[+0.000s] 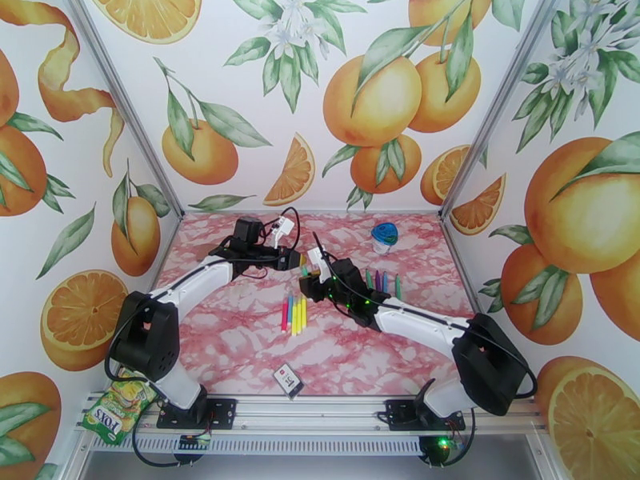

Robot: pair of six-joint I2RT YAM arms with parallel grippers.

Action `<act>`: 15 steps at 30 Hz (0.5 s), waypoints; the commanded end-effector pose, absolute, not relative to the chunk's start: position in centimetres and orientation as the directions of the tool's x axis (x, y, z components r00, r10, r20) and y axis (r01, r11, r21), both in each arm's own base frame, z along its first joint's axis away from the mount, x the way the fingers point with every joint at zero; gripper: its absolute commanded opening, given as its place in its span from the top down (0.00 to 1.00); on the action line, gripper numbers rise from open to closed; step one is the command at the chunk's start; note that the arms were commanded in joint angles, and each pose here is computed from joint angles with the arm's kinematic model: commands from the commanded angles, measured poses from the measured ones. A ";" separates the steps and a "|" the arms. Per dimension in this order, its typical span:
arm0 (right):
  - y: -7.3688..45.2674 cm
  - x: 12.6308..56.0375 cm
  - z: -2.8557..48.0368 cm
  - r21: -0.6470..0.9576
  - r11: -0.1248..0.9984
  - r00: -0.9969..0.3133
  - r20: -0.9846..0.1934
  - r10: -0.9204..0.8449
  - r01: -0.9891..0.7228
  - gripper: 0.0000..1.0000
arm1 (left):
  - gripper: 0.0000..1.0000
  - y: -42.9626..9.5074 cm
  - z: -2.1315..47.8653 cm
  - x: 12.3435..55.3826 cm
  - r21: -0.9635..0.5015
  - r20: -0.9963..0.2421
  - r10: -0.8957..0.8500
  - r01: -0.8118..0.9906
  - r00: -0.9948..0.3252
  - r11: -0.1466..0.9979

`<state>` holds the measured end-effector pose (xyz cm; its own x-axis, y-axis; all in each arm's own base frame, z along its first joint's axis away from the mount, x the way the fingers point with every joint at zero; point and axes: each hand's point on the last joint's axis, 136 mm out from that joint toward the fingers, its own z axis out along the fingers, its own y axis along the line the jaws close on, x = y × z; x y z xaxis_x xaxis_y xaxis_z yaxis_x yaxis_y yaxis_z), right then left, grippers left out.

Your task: Open the pen caps

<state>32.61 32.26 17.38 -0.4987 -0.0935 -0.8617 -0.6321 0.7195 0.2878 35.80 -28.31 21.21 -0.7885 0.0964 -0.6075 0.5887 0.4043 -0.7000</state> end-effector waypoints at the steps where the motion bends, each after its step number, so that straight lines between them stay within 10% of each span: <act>1: 33.1 33.3 18.3 0.291 0.708 -0.474 -0.878 -0.069 -0.643 0.64 | 0.97 -29.0 23.5 35.8 -0.691 -0.644 0.096 0.631 -0.759 0.352; 15: 33.3 33.0 17.9 0.289 0.697 -0.473 -0.877 -0.082 -0.656 0.90 | 1.00 -28.4 22.9 36.1 -0.684 -0.636 0.083 0.610 -0.767 0.399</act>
